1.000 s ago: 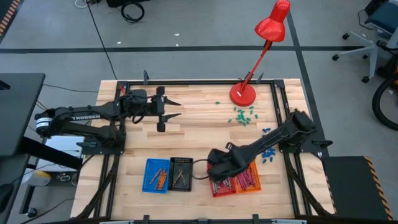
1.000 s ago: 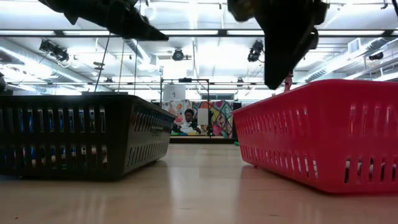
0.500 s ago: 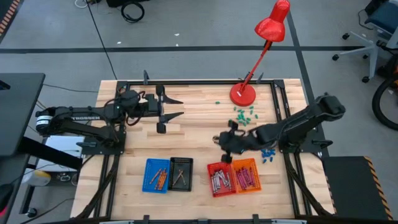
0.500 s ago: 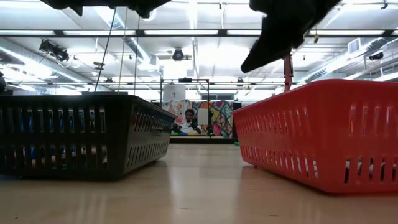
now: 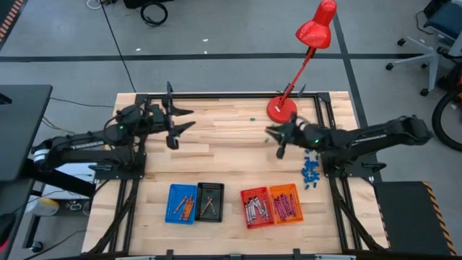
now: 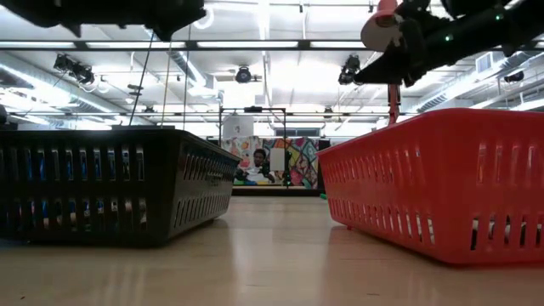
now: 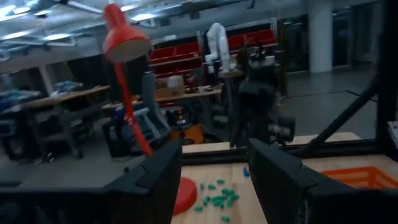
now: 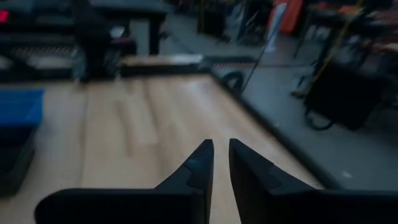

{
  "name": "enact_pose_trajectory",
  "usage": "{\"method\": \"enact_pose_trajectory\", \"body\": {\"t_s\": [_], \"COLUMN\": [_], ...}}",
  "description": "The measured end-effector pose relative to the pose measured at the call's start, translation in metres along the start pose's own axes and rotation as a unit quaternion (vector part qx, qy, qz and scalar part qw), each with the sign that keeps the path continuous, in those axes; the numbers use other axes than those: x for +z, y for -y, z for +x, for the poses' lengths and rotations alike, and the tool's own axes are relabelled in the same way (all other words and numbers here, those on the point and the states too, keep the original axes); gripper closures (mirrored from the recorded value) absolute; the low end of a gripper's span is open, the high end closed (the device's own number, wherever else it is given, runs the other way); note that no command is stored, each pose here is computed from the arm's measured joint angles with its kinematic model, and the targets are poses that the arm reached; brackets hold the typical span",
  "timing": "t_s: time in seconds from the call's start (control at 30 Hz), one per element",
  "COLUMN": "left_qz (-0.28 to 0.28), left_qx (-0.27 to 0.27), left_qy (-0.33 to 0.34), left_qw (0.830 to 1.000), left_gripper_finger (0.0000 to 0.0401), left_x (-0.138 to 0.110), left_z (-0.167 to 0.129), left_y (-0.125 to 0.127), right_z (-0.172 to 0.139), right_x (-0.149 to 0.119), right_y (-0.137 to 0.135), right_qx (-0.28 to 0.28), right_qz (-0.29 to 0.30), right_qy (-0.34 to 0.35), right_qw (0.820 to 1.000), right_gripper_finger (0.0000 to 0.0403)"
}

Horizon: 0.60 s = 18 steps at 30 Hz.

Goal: Sort crayons
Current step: Return to Home Position

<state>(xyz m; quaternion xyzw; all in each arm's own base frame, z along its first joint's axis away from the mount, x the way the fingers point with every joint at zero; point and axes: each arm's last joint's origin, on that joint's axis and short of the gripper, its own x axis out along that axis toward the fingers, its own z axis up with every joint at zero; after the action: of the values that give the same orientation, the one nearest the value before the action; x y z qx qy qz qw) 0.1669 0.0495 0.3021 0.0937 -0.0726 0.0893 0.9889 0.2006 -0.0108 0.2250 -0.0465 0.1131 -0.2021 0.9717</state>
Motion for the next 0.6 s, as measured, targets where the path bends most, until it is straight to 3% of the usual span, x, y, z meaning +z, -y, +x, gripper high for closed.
{"method": "enact_pose_trajectory", "body": {"t_s": [0.3, 0.47, 0.6], "left_qz": [-0.023, -0.006, 0.0], "left_qx": [0.048, 0.119, 0.124], "left_qy": [-0.02, -0.029, -0.019], "left_qw": [0.998, 0.993, 0.992], "left_gripper_finger": [0.0209, 0.0209, 0.0209], "left_x": [-0.009, -0.006, -0.002], "left_z": [-0.042, -0.064, -0.081], "left_y": [-0.004, -0.005, -0.002], "right_z": [-0.028, -0.042, -0.048], "right_x": [0.023, 0.03, 0.033], "right_y": [0.033, 0.042, 0.046], "right_qx": [-0.063, -0.102, -0.116], "right_qz": [0.006, 0.011, 0.022], "right_qy": [0.088, 0.115, 0.133], "right_qw": [0.994, 0.988, 0.984], "right_gripper_finger": [0.0363, 0.037, 0.0371]}}
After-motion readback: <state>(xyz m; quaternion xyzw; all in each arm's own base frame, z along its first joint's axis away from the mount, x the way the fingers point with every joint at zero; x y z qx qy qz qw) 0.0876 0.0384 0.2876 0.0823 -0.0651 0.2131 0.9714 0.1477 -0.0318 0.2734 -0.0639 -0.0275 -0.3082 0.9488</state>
